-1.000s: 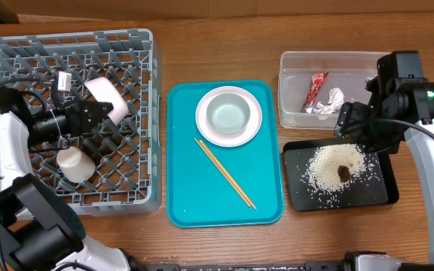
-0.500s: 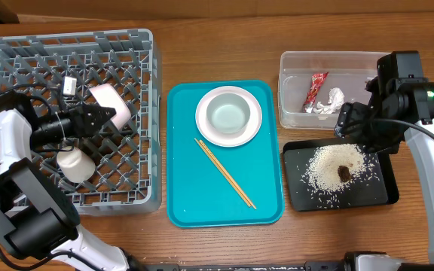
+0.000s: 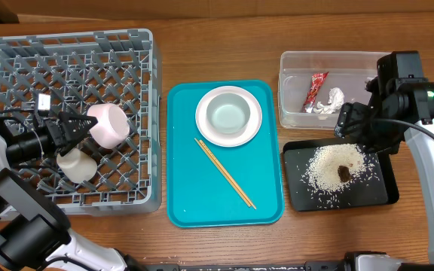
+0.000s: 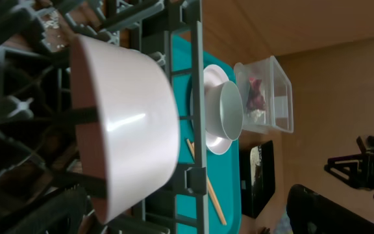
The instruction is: Sort waste into correct bins and load items into the dishwasher
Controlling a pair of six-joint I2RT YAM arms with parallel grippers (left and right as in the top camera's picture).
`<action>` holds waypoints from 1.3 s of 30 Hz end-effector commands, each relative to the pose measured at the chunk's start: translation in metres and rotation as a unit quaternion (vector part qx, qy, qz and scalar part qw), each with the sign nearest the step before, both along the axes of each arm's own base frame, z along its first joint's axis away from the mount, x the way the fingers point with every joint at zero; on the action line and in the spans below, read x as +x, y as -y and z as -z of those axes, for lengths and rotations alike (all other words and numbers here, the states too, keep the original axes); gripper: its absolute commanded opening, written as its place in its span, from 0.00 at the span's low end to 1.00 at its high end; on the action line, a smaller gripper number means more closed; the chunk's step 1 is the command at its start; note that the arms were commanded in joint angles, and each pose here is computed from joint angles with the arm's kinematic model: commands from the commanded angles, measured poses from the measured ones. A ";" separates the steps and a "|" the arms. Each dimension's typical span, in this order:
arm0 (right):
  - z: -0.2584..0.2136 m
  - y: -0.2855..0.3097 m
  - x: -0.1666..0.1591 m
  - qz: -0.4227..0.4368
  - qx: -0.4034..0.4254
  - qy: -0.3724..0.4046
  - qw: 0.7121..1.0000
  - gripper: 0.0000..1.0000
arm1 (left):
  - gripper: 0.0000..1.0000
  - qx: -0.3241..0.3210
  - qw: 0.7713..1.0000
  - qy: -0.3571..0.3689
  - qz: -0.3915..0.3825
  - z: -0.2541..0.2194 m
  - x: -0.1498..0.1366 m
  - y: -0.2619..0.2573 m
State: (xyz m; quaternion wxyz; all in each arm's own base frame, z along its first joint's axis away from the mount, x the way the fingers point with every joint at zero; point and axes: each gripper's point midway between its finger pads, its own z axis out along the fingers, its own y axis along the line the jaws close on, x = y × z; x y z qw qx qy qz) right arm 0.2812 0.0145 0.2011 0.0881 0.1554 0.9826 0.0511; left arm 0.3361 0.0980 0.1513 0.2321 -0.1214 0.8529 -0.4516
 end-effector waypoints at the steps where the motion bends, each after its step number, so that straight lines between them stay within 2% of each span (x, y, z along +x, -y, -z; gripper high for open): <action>1: -0.006 0.002 0.002 0.001 -0.003 0.009 1.000 0.79 | 1.00 0.054 0.996 0.058 0.033 -0.042 0.004 0.023; 4: -0.006 0.002 0.000 0.001 -0.003 0.006 1.000 0.79 | 1.00 0.092 0.988 0.100 0.068 -0.068 0.004 0.049; 7: -0.006 0.002 0.000 0.001 -0.003 0.004 1.000 0.79 | 1.00 0.132 0.980 0.113 0.097 -0.081 0.004 0.076; 11: -0.006 0.002 -0.001 0.001 -0.003 0.003 1.000 0.79 | 1.00 0.226 0.962 0.079 0.135 -0.074 0.009 0.119; 13: -0.006 0.002 -0.001 0.001 -0.003 0.003 1.000 0.80 | 1.00 0.294 0.944 0.032 0.145 -0.054 0.010 0.134; 15: -0.006 0.002 -0.001 0.001 -0.003 0.003 1.000 0.80 | 1.00 0.324 0.932 0.020 0.160 -0.047 0.008 0.146; 18: -0.006 0.002 -0.001 0.001 -0.003 0.003 1.000 0.80 | 0.98 0.333 0.924 0.029 0.186 -0.046 0.006 0.167; 25: -0.006 0.002 -0.001 0.001 -0.003 0.003 1.000 0.80 | 1.00 0.318 0.930 0.022 0.182 -0.047 0.005 0.178; 39: -0.006 0.002 -0.001 0.001 -0.003 0.003 1.000 0.80 | 1.00 0.316 0.921 0.017 0.228 -0.044 -0.012 0.215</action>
